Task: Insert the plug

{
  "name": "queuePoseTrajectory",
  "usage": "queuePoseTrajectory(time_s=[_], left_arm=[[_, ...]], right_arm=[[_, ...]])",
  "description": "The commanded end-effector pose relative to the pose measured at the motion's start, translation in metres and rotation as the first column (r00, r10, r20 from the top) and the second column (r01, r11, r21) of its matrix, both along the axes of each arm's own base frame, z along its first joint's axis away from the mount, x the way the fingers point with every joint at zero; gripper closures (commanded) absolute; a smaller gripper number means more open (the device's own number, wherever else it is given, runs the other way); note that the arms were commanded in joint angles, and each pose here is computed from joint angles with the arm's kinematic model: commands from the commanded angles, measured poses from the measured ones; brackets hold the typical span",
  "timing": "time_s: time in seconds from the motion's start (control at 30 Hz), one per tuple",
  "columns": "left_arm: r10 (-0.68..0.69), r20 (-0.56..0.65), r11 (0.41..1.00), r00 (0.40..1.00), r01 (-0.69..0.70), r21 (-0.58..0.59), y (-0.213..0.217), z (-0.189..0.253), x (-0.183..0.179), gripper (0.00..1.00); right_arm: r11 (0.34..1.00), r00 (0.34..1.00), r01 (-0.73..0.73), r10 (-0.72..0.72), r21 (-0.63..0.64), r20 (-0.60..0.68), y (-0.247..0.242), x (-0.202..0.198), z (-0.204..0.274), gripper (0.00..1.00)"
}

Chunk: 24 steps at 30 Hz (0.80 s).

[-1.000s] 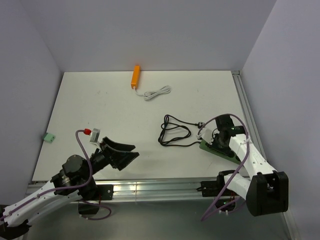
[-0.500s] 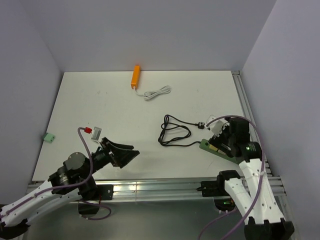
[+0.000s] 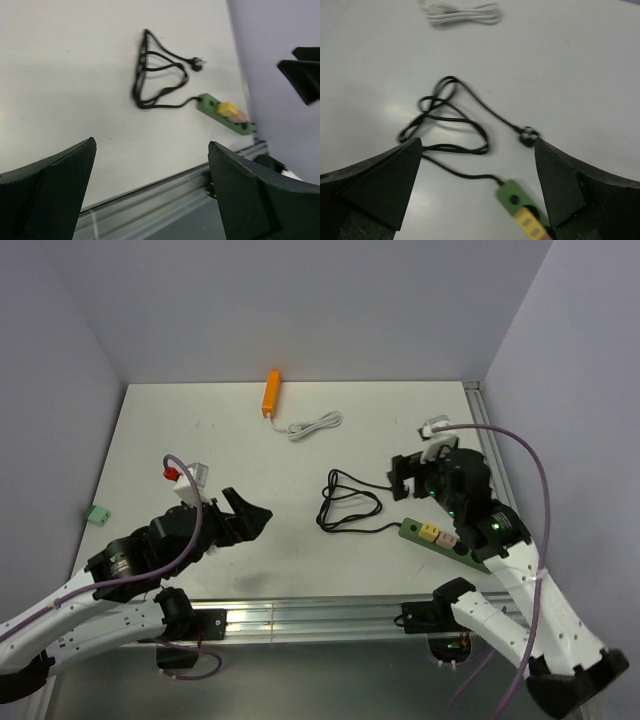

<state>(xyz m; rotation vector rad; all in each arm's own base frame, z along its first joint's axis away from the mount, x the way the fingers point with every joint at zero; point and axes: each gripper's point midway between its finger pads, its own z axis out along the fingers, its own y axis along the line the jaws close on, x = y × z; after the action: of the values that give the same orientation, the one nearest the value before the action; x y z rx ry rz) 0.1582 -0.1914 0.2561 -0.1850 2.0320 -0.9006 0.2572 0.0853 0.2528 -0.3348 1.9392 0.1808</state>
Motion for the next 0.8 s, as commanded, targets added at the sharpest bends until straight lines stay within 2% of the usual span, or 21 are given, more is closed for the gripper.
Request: queuePoseTrajectory(time_s=[0.0,0.03,0.1,0.13,0.2,0.23,0.27,0.3,0.33,0.37,0.43,0.47,0.53,0.63,0.77], left_arm=[[0.151,0.001,0.982,0.988,-0.15,0.118,0.029,0.006,0.014,0.0],[0.164,-0.005,0.974,0.986,-0.161,0.162,0.034,0.003,0.015,0.01],[0.191,-0.006,0.959,0.981,-0.186,0.212,0.034,0.012,0.022,0.01],[0.199,-0.015,0.948,0.98,-0.189,0.255,0.037,0.01,0.024,0.0],[0.193,-0.06,0.926,0.979,-0.162,0.342,0.037,0.001,0.03,0.01],[0.187,-0.082,0.922,0.979,-0.146,0.36,0.037,-0.003,0.033,0.01],[0.243,-0.1,0.909,0.965,-0.191,0.37,0.05,-0.007,0.047,0.01],[0.216,-0.149,0.91,0.965,-0.144,0.388,0.049,-0.017,0.051,0.01],[0.306,-0.162,0.892,0.938,-0.223,0.394,0.071,-0.021,0.065,0.05],[0.337,-0.173,0.884,0.925,-0.248,0.397,0.08,-0.024,0.071,0.05],[0.4,-0.198,0.859,0.895,-0.291,0.42,0.095,-0.036,0.081,0.08],[0.468,-0.215,0.832,0.857,-0.346,0.433,0.11,-0.042,0.086,0.09],[0.535,-0.29,0.795,0.793,-0.356,0.492,0.12,-0.066,0.085,0.08],[0.631,-0.348,0.726,0.694,-0.37,0.579,0.135,-0.098,0.085,0.06],[0.622,-0.442,0.758,0.646,-0.357,0.546,0.119,-0.132,0.086,0.07]], right_arm=[[0.969,0.994,0.104,-0.099,0.226,-0.036,0.052,0.011,0.027,0.0],[0.971,0.99,0.104,-0.081,0.215,-0.115,0.07,0.014,0.009,0.0],[0.948,0.975,0.117,-0.053,0.295,-0.216,0.098,0.013,0.011,0.0],[0.953,0.948,0.105,-0.01,0.283,-0.318,0.115,0.01,-0.011,0.0],[0.949,0.93,0.096,0.023,0.3,-0.368,0.13,0.005,-0.028,0.0],[0.93,0.941,0.062,0.067,0.363,-0.333,0.144,0.006,-0.022,0.0],[0.904,0.929,0.017,0.144,0.426,-0.341,0.158,-0.004,-0.023,0.0],[0.894,0.907,-0.011,0.198,0.448,-0.372,0.165,-0.017,-0.046,0.0],[0.845,0.921,-0.068,0.259,0.531,-0.293,0.175,-0.017,-0.029,0.0],[0.81,0.906,-0.09,0.309,0.58,-0.29,0.182,-0.026,-0.029,0.0],[0.814,0.907,-0.099,0.311,0.572,-0.285,0.181,-0.035,-0.044,0.0],[0.841,0.922,-0.078,0.265,0.535,-0.282,0.177,-0.032,-0.048,0.0],[0.87,0.901,-0.095,0.282,0.484,-0.33,0.184,-0.049,-0.058,0.0],[0.892,0.904,-0.099,0.266,0.441,-0.335,0.183,-0.058,-0.062,0.0],[0.884,0.896,-0.142,0.306,0.445,-0.321,0.184,-0.081,-0.069,0.0]])
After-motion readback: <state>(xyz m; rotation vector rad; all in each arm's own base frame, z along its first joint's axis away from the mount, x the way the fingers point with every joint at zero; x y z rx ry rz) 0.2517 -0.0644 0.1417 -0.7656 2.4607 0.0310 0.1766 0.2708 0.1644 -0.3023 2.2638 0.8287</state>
